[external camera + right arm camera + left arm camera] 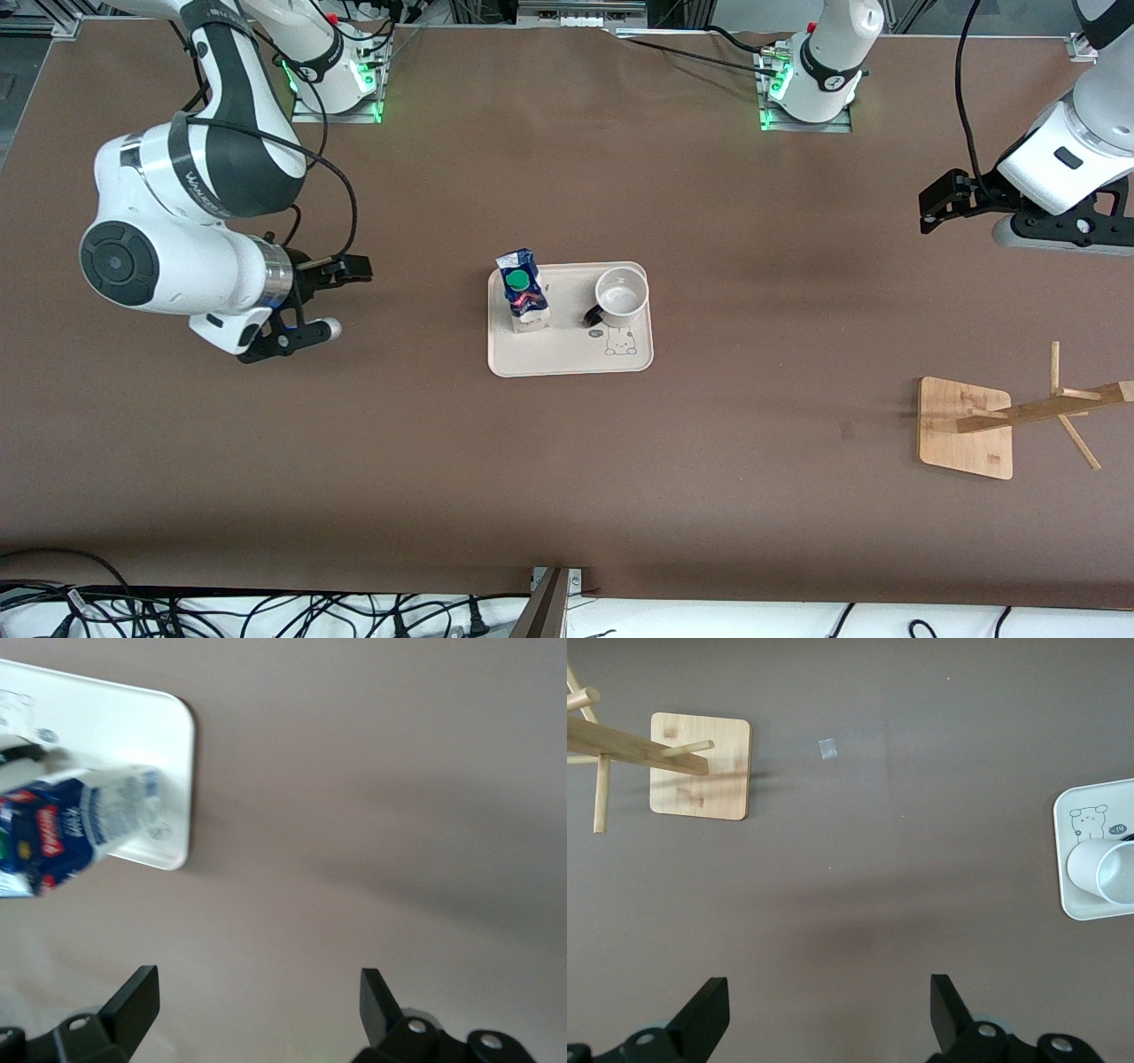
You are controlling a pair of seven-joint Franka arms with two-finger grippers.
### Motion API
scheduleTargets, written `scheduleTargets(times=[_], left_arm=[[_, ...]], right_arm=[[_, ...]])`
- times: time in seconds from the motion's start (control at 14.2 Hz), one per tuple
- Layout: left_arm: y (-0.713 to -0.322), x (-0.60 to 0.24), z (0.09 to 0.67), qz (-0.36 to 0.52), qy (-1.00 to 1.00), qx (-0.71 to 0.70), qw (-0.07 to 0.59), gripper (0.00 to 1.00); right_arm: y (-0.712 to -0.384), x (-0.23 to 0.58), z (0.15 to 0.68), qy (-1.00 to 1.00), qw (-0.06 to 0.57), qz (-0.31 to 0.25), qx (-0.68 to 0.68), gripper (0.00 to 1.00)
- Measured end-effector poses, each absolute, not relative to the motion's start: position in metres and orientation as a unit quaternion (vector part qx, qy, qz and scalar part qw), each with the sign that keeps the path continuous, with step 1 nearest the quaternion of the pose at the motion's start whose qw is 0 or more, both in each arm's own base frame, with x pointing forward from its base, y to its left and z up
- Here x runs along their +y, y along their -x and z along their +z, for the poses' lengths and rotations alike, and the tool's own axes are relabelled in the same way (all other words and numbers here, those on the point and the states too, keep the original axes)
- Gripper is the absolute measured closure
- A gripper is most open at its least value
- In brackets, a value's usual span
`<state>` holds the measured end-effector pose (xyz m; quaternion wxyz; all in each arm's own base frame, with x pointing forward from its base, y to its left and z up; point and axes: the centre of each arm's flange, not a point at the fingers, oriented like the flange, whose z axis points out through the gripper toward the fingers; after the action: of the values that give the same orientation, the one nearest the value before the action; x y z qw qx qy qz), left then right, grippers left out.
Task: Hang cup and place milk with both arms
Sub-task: 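Reach the right gripper toward the milk carton on the tray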
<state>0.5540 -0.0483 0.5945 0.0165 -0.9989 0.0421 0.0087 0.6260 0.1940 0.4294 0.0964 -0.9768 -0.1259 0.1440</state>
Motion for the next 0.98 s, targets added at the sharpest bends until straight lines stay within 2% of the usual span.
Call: scheduleTargets(times=[0.49, 0.98], left_arm=[[-0.552, -0.064, 0.594, 0.009, 0.998, 0.056, 0.017, 0.0], [-0.549, -0.066, 0.592, 0.02, 0.998, 0.058, 0.018, 0.0]], right_arm=[[-0.617, 0.272, 0.413, 0.974, 0.104, 0.106, -0.17, 0.0], [-0.59, 0.347, 0.388, 0.967, 0.095, 0.105, -0.214, 0.0]])
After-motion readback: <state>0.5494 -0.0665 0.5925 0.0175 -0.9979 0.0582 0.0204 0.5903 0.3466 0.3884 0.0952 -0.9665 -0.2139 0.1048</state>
